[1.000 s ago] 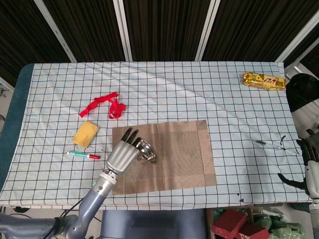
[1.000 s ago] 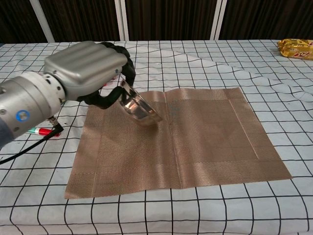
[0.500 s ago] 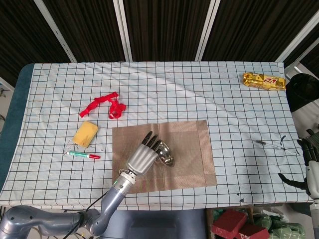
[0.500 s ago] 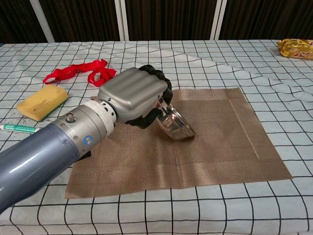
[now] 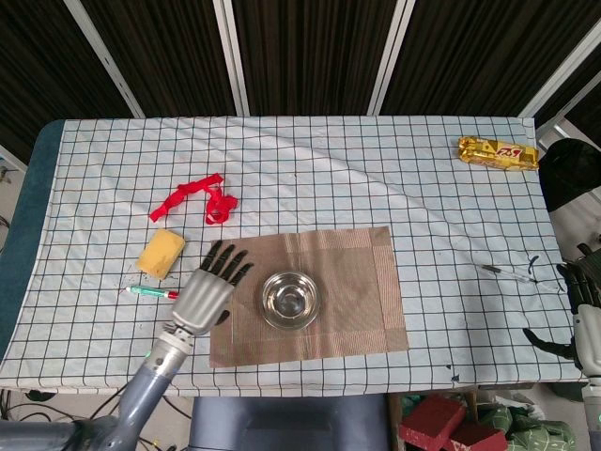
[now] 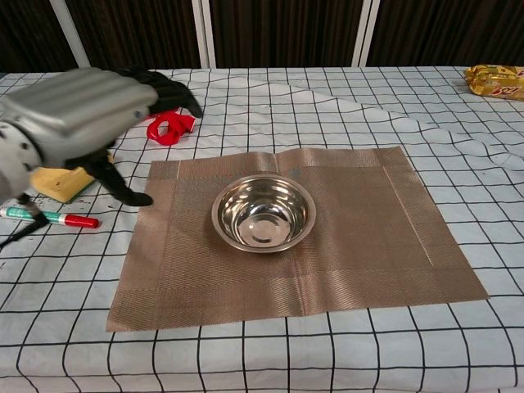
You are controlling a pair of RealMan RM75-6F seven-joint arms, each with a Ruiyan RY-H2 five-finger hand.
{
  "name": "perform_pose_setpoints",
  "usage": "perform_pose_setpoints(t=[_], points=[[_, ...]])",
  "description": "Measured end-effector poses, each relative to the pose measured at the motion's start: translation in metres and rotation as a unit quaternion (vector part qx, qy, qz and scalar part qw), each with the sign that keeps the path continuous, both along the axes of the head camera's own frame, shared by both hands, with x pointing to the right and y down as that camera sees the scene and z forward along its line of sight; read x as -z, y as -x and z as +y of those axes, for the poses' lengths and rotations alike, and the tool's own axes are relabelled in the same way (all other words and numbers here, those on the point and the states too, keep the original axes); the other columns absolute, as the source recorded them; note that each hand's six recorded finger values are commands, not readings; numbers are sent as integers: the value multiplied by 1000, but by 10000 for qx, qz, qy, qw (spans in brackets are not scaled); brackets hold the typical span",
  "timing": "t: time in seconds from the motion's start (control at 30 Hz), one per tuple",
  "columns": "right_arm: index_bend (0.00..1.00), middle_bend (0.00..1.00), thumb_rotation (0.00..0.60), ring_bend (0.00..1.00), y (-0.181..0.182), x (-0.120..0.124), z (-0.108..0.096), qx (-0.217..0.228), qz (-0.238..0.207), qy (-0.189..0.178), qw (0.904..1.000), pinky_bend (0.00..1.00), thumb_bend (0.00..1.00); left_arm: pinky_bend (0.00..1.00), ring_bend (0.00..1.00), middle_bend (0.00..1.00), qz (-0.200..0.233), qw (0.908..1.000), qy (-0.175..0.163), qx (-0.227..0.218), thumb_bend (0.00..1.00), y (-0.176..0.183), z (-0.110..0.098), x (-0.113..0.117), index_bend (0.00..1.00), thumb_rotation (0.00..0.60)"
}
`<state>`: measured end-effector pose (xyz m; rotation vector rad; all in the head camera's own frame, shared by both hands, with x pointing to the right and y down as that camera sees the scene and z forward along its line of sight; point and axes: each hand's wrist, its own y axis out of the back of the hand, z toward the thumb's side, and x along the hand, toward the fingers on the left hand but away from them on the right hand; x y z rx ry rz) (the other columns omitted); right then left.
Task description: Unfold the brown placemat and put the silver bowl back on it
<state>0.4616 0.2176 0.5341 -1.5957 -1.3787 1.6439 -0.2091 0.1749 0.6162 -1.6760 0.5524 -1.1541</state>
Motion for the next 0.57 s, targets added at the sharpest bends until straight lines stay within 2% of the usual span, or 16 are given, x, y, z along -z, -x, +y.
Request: perform_pose_setpoints(t=[0.17, 0.33, 0.57], points=[[86, 0, 600, 0, 3, 0, -1, 214, 112, -66, 9997, 158, 99, 10, 6, 61, -379, 9980, 28, 510, 18, 73, 5, 23, 114, 600], [86, 0, 600, 0, 5, 1, -1, 388, 234, -159, 9988, 158, 99, 9, 5, 43, -557, 9931, 140, 1022, 16, 126, 20, 40, 86, 600], [86, 0, 600, 0, 9, -1, 0, 669, 511, -294, 9960, 158, 99, 0, 1, 21, -869, 9838, 63, 1567, 13, 203, 48, 59, 63, 600]])
